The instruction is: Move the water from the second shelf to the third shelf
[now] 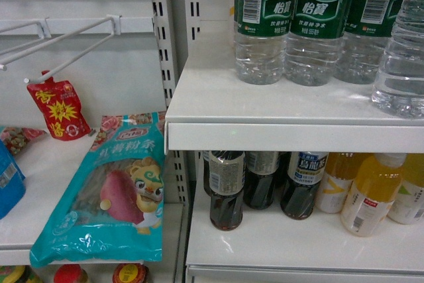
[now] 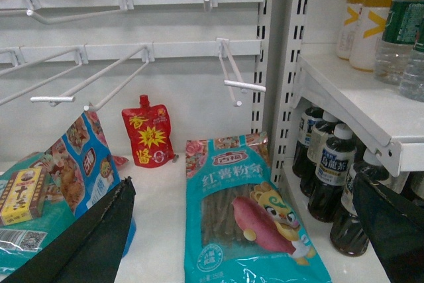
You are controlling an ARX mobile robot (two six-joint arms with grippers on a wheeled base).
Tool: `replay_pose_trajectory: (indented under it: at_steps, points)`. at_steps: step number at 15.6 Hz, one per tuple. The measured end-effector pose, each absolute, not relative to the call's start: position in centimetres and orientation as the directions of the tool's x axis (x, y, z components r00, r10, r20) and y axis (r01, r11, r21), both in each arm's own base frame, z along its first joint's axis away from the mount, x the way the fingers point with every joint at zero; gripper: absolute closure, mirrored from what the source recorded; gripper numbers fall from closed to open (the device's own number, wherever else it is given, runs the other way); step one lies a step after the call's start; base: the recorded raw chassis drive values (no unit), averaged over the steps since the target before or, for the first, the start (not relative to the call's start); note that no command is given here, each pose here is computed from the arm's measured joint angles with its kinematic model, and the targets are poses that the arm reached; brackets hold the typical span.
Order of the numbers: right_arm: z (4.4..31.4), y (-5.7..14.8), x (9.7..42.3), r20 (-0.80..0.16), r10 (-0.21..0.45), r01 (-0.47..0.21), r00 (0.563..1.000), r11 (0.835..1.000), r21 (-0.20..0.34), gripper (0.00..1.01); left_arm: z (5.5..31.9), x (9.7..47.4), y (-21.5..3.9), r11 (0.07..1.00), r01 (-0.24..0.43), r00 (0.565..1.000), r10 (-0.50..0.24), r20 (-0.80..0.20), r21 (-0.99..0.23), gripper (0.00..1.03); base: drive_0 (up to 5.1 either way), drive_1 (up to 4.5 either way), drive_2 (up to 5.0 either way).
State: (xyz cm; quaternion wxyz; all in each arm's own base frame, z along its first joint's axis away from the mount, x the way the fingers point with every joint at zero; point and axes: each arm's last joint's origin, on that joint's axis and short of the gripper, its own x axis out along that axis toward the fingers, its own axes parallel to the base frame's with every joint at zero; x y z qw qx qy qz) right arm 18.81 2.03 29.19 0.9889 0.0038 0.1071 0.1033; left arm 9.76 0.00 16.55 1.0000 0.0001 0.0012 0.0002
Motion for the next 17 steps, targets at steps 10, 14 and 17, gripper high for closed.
replay_pose_trajectory:
  at_steps: [10, 14, 17]
  points:
    - [22.0, 0.0, 11.4, -0.001, -0.001, 0.001, 1.0, 1.0, -0.008, 0.96, 16.6, 9.8, 0.0, 1.0, -0.001, 1.0, 0.001, -0.002, 0.0, 0.05, 0.0, 0.0, 0.0]
    - [20.0, 0.0, 10.9, -0.002, -0.001, 0.001, 1.0, 1.0, -0.007, 0.99, 16.6, 9.8, 0.0, 1.0, 0.0, 1.0, 0.0, -0.002, 0.0, 0.05, 0.0, 0.0, 0.0]
    - [19.3, 0.0, 10.6, -0.012, -0.001, 0.001, 1.0, 1.0, -0.007, 0.99, 16.6, 9.8, 0.0, 1.0, -0.001, 1.0, 0.001, -0.002, 0.0, 0.05, 0.0, 0.0, 0.0]
